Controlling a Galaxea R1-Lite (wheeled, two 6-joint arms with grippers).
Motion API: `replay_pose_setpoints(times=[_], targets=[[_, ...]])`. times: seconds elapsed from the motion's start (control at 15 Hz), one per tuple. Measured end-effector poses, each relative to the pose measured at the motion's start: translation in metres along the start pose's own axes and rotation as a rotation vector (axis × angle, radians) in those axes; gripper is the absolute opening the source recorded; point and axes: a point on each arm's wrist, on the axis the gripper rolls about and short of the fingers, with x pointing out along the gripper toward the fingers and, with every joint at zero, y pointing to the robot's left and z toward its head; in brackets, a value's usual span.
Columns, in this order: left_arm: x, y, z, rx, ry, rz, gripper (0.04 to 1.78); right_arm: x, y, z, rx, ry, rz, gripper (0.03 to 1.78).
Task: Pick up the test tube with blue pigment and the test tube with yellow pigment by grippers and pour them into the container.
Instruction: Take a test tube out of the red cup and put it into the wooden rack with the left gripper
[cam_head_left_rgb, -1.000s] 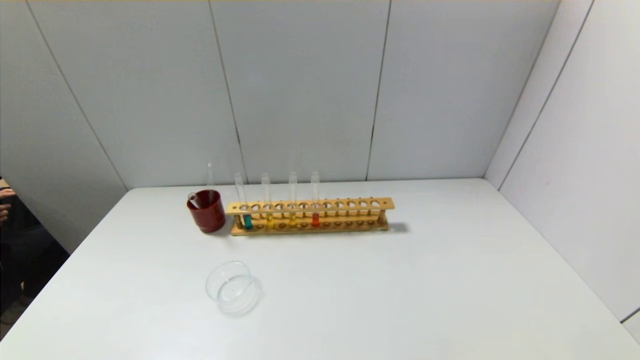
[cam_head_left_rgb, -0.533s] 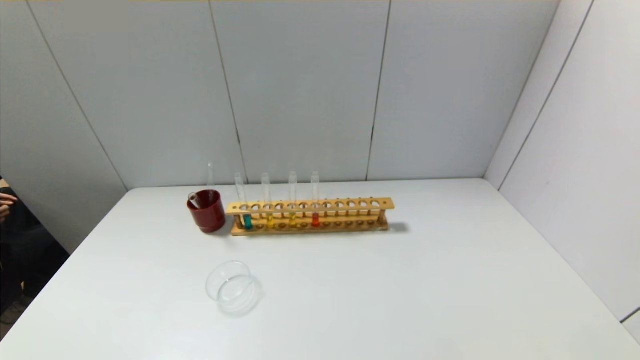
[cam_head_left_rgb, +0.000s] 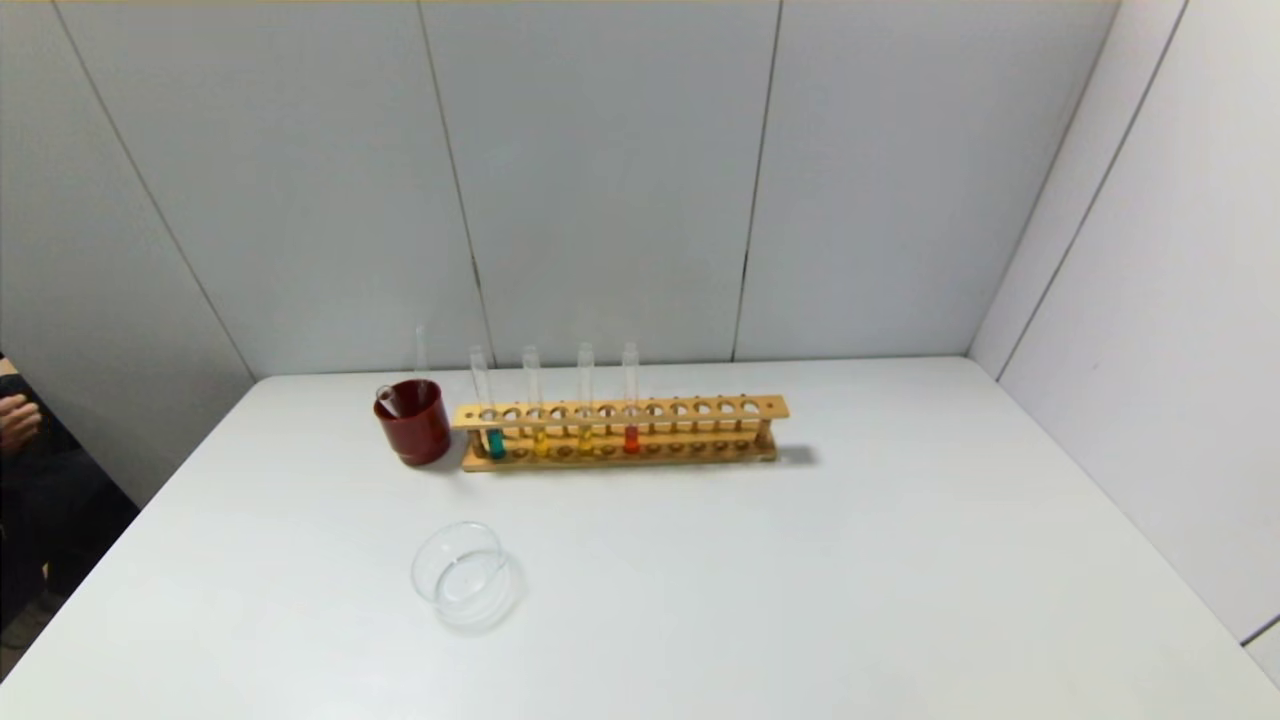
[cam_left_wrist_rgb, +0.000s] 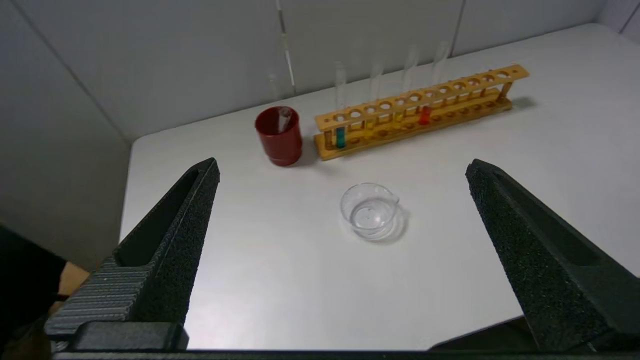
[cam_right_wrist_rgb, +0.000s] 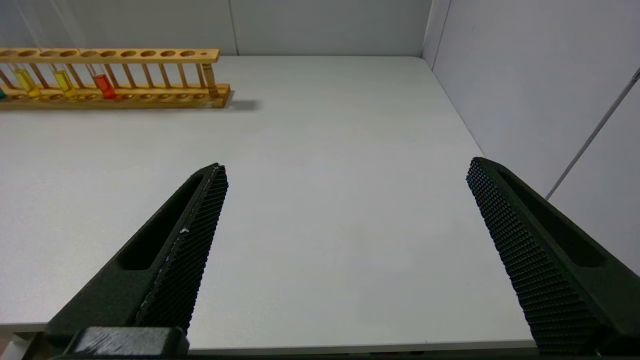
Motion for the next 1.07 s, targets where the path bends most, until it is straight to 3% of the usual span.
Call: replay_pose_setpoints(times=[0.33, 0.73, 1.07], targets=[[0.076, 0.019, 0.010, -0.104, 0.022, -0.023, 1.74, 0.000, 0.000, 0.000, 0.000, 0.000, 0.000, 1.75], [0.164, 0.035, -0.009, -0.159, 0.104, -0.040, 1.74, 0.000, 0.000, 0.000, 0.000, 0.000, 0.000, 1.75], [0.228, 0.029, -0.029, -0.183, 0.116, -0.095, 1.74, 0.000, 0.000, 0.000, 0.000, 0.000, 0.000, 1.75]])
